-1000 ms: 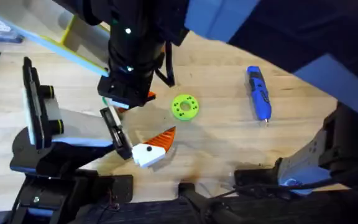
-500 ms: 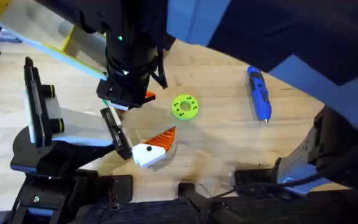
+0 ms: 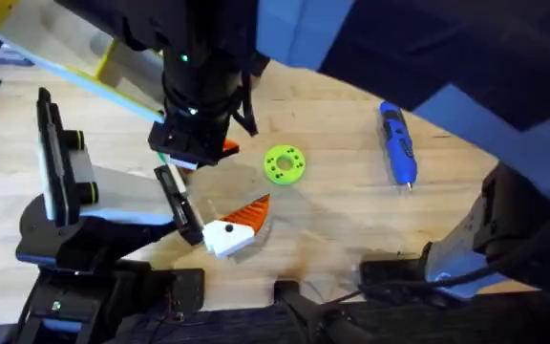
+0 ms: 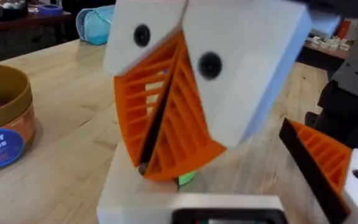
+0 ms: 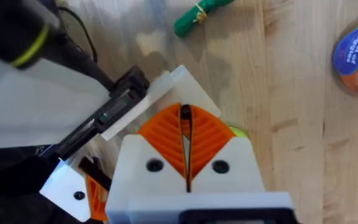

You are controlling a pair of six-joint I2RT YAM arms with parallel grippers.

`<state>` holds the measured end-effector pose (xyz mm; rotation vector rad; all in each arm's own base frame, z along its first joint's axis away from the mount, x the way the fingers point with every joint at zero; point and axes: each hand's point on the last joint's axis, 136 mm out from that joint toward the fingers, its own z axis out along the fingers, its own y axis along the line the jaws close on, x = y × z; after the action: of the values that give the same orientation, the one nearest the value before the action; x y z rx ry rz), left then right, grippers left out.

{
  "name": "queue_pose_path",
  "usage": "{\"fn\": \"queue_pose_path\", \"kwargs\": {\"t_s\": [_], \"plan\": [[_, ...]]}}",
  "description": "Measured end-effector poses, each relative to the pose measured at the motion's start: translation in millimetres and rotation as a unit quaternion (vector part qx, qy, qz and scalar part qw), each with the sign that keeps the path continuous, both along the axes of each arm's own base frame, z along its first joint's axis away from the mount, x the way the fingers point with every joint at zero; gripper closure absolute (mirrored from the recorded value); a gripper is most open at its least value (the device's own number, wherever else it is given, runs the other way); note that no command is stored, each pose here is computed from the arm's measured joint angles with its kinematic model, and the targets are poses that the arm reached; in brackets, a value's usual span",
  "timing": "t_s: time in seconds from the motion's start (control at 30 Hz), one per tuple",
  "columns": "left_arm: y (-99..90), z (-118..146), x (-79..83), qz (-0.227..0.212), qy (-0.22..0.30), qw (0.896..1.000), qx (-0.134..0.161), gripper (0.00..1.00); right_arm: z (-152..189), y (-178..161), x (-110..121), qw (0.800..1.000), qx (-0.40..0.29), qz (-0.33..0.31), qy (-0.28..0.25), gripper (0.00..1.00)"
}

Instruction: Pick up the gripper from the table and insert it into the empty holder that is missing its gripper. Then pick up a screw, insert it into the mounting hole, and use the screwdriver to tighten it. Finally, clean up the table by picking up the vegetable and placing it into the bucket.

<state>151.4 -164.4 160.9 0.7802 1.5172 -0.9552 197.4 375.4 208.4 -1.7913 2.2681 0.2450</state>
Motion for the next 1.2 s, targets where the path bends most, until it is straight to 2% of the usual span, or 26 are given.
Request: {"fn": "queue_pose_path", "kwargs": {"t_s": [0.7, 0.73, 0.77, 0.93, 0.97, 1.0, 1.2], "plan": [[0.0, 0.0, 0.0, 0.000, 0.000, 1.000, 0.000, 0.012, -0.2, -0.1, -0.3, 1.000, 0.000, 0.000, 0.001, 0.994], [0.0, 0.0, 0.0, 0.000, 0.000, 1.000, 0.000, 0.012, -0.2, -0.1, -0.4, 1.000, 0.000, -0.001, 0.001, 0.947], [0.0, 0.1, 0.0, 0.000, 0.000, 1.000, 0.000, 0.012, -0.3, -0.5, -0.7, 1.000, -0.001, -0.001, 0.002, 0.856], [0.0, 0.1, -0.1, 0.000, 0.000, 1.000, 0.000, 0.012, 0.2, -8.1, 7.4, 1.000, -0.011, -0.012, -0.007, 0.091], [0.0, 0.0, 0.0, 0.000, 0.000, 1.000, 0.000, 0.012, 1.0, -9.8, 10.6, 1.000, -0.012, -0.015, -0.009, 0.028], [0.0, 0.1, 0.0, 0.000, 0.000, 1.000, 0.000, 0.012, 1.4, -10.4, 12.3, 1.000, -0.011, -0.017, -0.009, 0.014], [0.0, 0.1, -0.1, 0.000, 0.000, 1.000, 0.000, 0.012, 1.4, -10.7, 11.3, 1.000, -0.012, -0.015, -0.009, 0.014]]}}
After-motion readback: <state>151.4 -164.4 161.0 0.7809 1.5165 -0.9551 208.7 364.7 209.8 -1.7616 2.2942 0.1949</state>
